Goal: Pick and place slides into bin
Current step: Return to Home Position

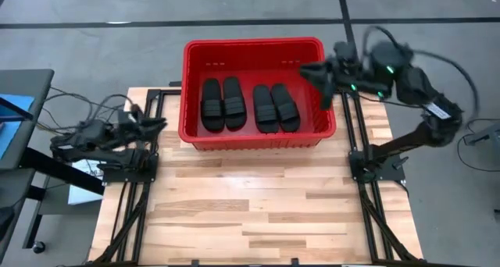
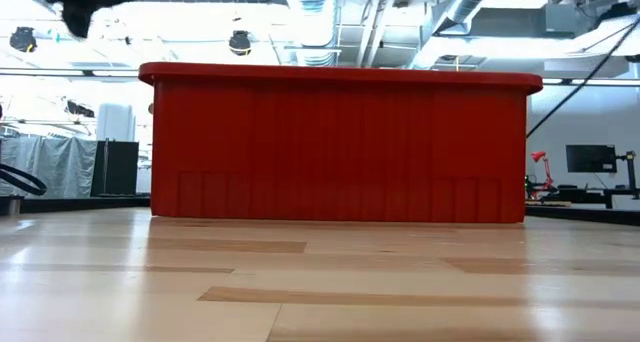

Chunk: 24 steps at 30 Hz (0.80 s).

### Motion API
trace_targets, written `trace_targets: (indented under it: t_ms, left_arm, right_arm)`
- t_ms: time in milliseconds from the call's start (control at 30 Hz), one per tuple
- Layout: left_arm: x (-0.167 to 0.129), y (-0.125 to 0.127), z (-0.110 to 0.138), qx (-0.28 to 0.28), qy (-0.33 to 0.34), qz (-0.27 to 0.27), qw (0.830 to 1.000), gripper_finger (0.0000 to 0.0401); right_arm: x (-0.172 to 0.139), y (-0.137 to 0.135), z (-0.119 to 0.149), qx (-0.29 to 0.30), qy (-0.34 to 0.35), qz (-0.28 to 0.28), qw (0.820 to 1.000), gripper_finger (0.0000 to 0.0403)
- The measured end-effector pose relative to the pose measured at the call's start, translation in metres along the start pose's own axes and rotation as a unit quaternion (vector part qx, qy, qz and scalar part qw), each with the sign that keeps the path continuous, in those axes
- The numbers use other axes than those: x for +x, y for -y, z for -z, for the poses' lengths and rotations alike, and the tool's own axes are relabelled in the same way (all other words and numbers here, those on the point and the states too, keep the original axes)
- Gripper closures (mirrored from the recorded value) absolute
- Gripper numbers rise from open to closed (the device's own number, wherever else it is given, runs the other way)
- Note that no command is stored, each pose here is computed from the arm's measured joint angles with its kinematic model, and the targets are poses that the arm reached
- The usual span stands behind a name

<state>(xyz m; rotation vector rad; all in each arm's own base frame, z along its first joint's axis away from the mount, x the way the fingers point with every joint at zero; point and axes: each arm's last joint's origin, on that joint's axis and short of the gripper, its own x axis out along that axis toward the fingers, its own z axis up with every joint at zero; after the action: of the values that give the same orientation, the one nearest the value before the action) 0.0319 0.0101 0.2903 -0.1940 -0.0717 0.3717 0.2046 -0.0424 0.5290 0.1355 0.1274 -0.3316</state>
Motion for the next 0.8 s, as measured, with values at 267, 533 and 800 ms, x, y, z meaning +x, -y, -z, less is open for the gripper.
trace_targets:
  t_ms: [267,533,800]
  left_arm:
    - [0.013,0.007,0.025,-0.039,0.004,0.077,0.996,0.0324]
    - [0.022,0.009,0.043,-0.046,-0.020,0.086,0.995,0.0324]
    - [0.034,0.014,0.062,-0.074,0.015,0.124,0.989,0.0324]
  right_arm:
    - [-0.038,-0.046,0.048,0.052,0.083,-0.114,0.989,0.0336]
    - [-0.064,-0.060,0.107,0.098,0.053,-0.136,0.984,0.0336]
    - [-0.069,-0.055,0.160,0.111,0.008,-0.116,0.987,0.0336]
